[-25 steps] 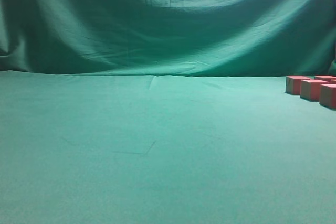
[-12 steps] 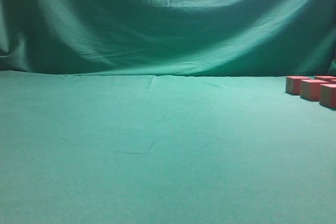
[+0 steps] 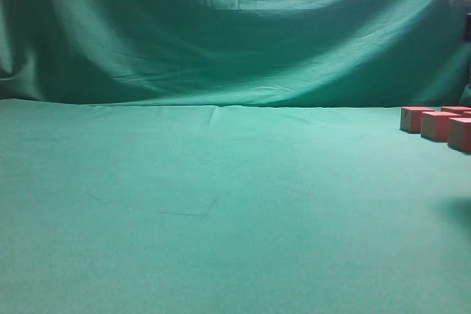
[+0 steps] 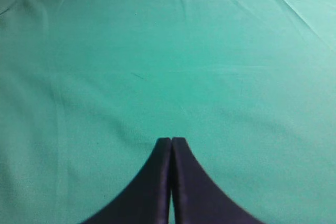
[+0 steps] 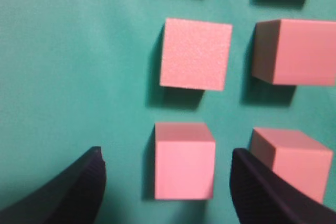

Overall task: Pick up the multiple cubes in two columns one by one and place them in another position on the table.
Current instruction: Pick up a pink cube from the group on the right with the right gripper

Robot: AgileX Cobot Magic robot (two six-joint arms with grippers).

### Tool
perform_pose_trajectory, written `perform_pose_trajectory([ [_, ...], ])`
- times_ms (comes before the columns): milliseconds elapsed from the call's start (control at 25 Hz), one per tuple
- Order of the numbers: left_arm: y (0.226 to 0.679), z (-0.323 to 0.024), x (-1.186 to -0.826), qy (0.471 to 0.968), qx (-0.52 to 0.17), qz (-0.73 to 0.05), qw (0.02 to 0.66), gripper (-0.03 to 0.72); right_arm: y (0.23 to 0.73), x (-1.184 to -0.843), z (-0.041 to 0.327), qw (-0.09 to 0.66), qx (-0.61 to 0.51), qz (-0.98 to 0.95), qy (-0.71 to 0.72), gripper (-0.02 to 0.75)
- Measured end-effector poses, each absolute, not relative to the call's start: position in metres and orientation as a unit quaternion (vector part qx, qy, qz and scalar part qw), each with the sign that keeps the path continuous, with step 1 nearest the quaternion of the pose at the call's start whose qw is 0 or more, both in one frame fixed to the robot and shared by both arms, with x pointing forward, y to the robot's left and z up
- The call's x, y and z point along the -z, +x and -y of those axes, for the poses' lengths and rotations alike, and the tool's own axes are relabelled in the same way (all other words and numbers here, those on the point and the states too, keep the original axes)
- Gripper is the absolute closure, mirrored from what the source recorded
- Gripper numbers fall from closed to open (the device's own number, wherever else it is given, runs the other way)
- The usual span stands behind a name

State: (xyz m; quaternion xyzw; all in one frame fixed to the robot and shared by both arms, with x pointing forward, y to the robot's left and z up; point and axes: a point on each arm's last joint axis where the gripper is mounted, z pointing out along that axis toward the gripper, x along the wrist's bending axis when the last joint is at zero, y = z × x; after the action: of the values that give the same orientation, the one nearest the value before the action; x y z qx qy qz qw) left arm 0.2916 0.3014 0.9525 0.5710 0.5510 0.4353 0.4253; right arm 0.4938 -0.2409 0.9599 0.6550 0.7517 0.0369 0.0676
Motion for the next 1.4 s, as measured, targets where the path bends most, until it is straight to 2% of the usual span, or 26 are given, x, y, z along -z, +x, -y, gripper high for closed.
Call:
perform_pose_trajectory([
  [480, 0.292, -0.301, -0.953, 0.571, -0.435, -0.551, 0.425, 0.688, 0.502, -0.935, 0.239, 0.048, -0.011, -0.754, 0.654, 0.276],
  [520, 0.292, -0.301, -0.953, 0.571, -0.435, -0.551, 0.425, 0.688, 0.502, -0.933, 0.239, 0.048, -0.011, -0.755, 0.654, 0.347],
  [640, 0.292, -0.301, -0.953, 0.571, -0.435, -0.551, 0.425, 0.688, 0.503, -0.931, 0.238, 0.048, -0.011, -0.751, 0.658, 0.477],
  [920, 0.292, -0.301, -0.953, 0.571, -0.435, -0.551, 0.425, 0.688, 0.503, -0.935, 0.237, 0.034, 0.0, -0.747, 0.664, 0.475],
  [1120, 0.292, -0.301, -0.953, 0.571, -0.435, -0.551, 0.425, 0.688, 0.508, -0.952, 0.228, -0.018, 0.002, -0.759, 0.65, 0.475],
  [1240, 0.292, -0.301, -0.953, 0.571, -0.435, -0.551, 0.425, 0.688, 0.515, -0.967, 0.217, -0.053, -0.033, -0.775, 0.629, 0.475],
  [1400, 0.292, -0.301, -0.953, 0.571, -0.435, -0.551, 0.425, 0.688, 0.528, -0.987, 0.206, -0.062, -0.09, -0.797, 0.594, 0.475],
])
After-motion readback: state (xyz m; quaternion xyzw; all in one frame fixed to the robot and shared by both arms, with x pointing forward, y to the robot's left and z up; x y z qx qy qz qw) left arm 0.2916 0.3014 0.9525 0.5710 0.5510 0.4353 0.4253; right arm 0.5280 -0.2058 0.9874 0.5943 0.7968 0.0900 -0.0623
